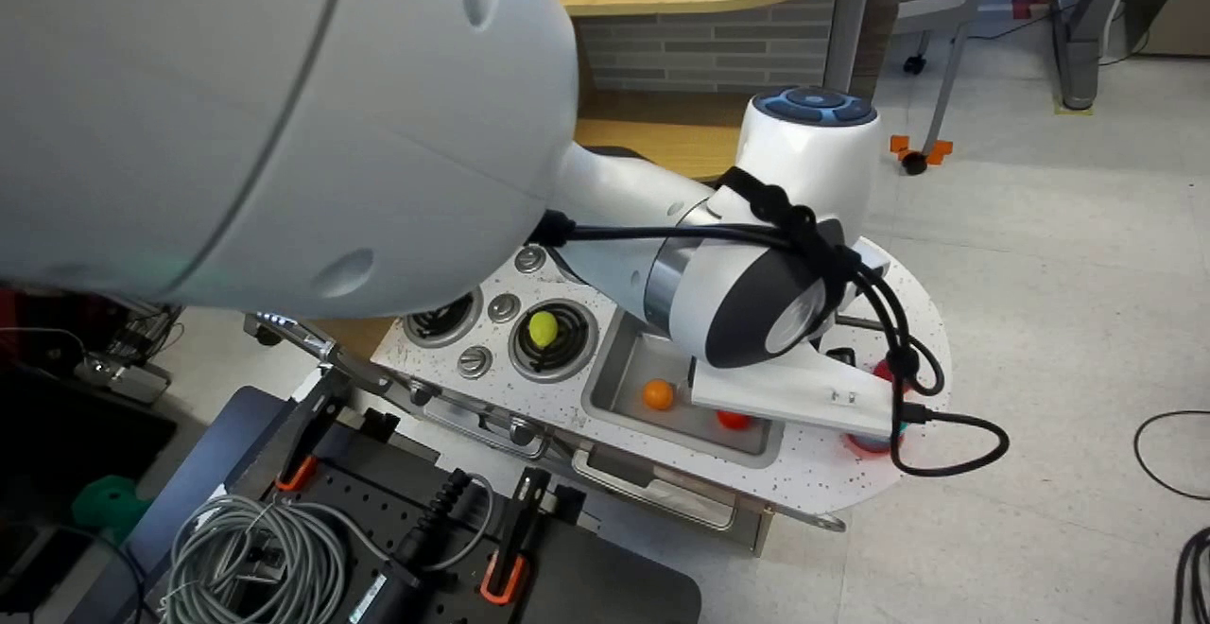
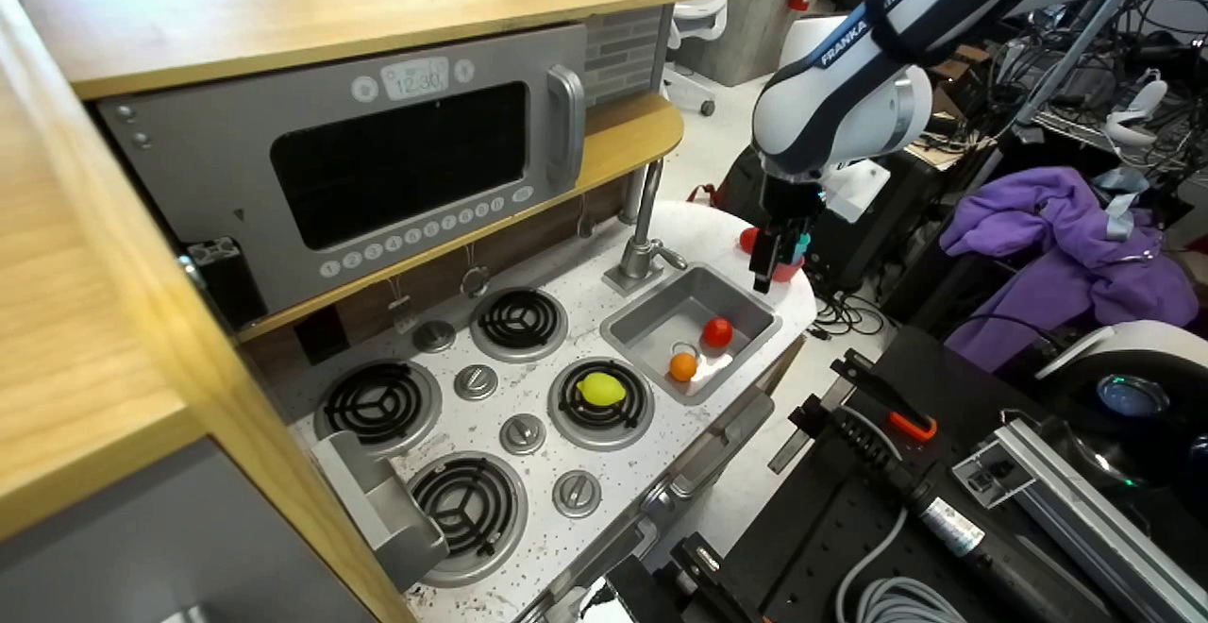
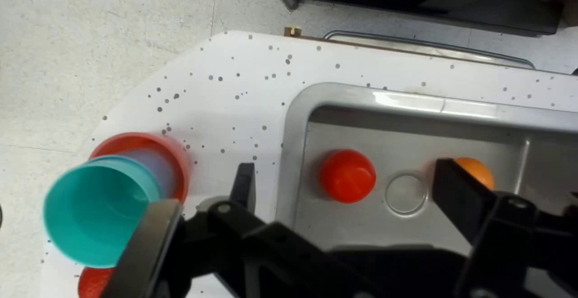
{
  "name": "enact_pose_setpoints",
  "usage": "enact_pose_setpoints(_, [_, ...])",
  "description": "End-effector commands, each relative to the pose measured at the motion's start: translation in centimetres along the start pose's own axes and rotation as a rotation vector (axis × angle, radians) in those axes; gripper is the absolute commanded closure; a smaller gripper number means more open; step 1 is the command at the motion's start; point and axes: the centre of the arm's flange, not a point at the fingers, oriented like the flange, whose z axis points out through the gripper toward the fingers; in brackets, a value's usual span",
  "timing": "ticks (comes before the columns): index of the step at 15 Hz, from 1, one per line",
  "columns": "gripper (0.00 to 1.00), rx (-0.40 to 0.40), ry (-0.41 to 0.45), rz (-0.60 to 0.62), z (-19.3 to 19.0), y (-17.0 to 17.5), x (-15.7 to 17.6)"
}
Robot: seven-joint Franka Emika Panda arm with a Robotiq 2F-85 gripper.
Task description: Move the red object in the sink
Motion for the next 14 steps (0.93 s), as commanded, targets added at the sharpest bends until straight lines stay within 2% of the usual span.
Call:
enact_pose_setpoints(1, [0.00,0.043,0.072,0.009,-4.4,0.3,-4.8])
enact_pose_setpoints(3, [0.00,0.046,0.145,0.051,-7.4,1.5,-6.8])
enact_pose_setpoints(5, [0.00,0.044,0.256,0.122,-10.5,2.7,-8.3])
enact_pose_setpoints(7, [0.00,0.017,0.333,0.166,-13.4,3.8,-9.4])
enact_pose_setpoints(8, [0.00,-0.021,0.341,0.147,-14.9,4.5,-9.9])
enact_pose_setpoints(9, [0.00,-0.004,0.284,0.155,-12.3,5.2,-7.6])
enact_pose_setpoints(11, [0.00,-0.015,0.293,0.160,-13.5,5.6,-8.1])
enact_pose_setpoints(14, [0.00,-0.003,0.279,0.152,-12.3,5.1,-7.7])
